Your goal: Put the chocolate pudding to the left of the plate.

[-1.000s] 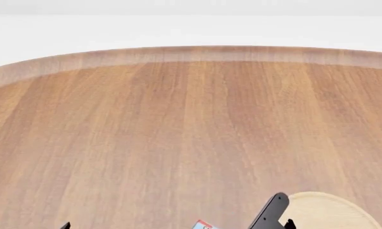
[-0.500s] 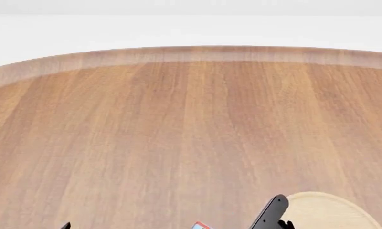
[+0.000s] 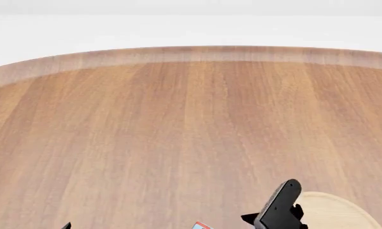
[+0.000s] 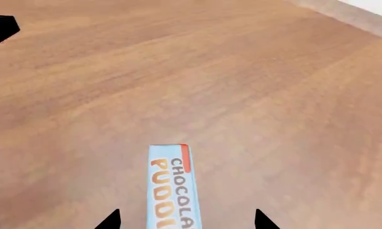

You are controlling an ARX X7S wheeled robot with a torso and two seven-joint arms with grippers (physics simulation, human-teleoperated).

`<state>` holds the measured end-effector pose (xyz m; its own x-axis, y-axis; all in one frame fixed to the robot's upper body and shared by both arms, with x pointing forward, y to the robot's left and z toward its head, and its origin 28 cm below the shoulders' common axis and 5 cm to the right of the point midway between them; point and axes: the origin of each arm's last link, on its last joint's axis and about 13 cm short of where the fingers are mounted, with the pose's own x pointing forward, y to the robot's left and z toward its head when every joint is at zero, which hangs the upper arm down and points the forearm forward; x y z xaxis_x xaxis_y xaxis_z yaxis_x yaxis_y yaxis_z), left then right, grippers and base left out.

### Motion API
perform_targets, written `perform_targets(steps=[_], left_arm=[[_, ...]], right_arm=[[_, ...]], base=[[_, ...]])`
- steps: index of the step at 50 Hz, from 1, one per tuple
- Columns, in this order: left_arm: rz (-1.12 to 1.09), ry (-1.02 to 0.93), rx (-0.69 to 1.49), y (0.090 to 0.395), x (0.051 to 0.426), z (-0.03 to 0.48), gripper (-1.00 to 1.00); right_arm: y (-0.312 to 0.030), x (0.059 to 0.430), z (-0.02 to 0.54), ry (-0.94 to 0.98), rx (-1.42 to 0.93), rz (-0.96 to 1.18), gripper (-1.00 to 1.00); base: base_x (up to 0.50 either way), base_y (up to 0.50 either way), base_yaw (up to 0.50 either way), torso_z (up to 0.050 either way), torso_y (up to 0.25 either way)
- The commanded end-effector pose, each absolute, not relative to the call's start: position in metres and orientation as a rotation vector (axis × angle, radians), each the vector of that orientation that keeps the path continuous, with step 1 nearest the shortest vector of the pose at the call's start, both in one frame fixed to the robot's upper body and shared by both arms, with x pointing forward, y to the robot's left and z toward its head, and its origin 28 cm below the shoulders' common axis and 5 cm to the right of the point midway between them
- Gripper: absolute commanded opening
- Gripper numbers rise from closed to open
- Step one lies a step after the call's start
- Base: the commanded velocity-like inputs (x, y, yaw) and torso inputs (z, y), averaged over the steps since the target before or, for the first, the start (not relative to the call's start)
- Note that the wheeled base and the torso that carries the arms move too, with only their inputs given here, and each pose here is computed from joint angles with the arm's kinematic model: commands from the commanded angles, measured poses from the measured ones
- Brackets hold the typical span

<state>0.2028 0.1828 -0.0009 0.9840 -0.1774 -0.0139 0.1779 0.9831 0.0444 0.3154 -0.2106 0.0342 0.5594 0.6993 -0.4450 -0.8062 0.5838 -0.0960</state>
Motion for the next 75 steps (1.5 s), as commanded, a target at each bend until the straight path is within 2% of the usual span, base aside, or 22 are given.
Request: perform_targets(steps=[1,11,26,27,30,31,33,35,42,46,50,56,60,75], left_arm=[[-0.179,0.009,0.048,0.183,0.202,0.001,1.0],[-0.176,0.002,0.046,0.183,0.201,0.002,1.0],[-0.172,-0.062,0.074,0.183,0.189,0.016,1.0],[-0.171,-0.08,0.074,0.183,0.186,0.021,1.0],[-0.174,-0.11,0.077,0.183,0.18,0.028,1.0],[-0.173,-0.126,0.082,0.182,0.176,0.031,1.0],[-0.159,-0.156,0.09,0.181,0.172,0.035,1.0],[-0.155,-0.169,0.087,0.181,0.171,0.038,1.0],[-0.133,-0.3,0.062,0.182,0.155,0.055,1.0],[-0.123,-0.432,0.063,0.18,0.137,0.069,1.0],[-0.115,-0.522,0.053,0.181,0.129,0.074,1.0],[-0.03,-0.778,0.122,0.18,0.102,0.088,1.0],[0.005,-0.844,0.132,0.178,0.095,0.089,1.0],[-0.002,-0.796,0.12,0.178,0.107,0.08,1.0]], right_arm=[[-0.204,0.287,0.081,0.24,-0.346,0.966,1.0],[-0.185,0.235,0.11,0.038,-0.407,0.99,1.0],[-0.147,0.191,0.097,-0.104,-0.317,0.656,1.0],[-0.142,0.188,0.095,-0.137,-0.342,0.544,1.0],[-0.136,0.18,0.094,-0.183,-0.344,0.457,1.0],[-0.133,0.178,0.093,-0.155,-0.251,0.479,1.0],[-0.126,0.176,0.085,-0.229,-0.322,0.38,1.0],[-0.118,0.171,0.077,-0.238,-0.309,0.378,1.0],[-0.102,0.145,0.072,-0.331,-0.279,0.324,1.0],[-0.096,0.124,0.077,-0.493,-0.267,0.235,1.0],[-0.091,0.11,0.075,-0.567,-0.217,0.212,1.0],[-0.087,0.082,0.08,-0.713,-0.17,0.189,1.0],[-0.089,0.08,0.079,-0.719,-0.135,0.182,1.0],[-0.089,0.086,0.074,-0.688,-0.108,0.204,1.0]], base=[[0.0,0.0,0.0,0.0,0.0],[0.0,0.0,0.0,0.0,0.0],[0.0,0.0,0.0,0.0,0.0],[0.0,0.0,0.0,0.0,0.0],[0.0,0.0,0.0,0.0,0.0],[0.0,0.0,0.0,0.0,0.0],[0.0,0.0,0.0,0.0,0.0],[0.0,0.0,0.0,0.0,0.0],[0.0,0.0,0.0,0.0,0.0],[0.0,0.0,0.0,0.0,0.0],[0.0,0.0,0.0,0.0,0.0],[0.0,0.0,0.0,0.0,0.0],[0.0,0.0,0.0,0.0,0.0],[0.0,0.0,0.0,0.0,0.0]])
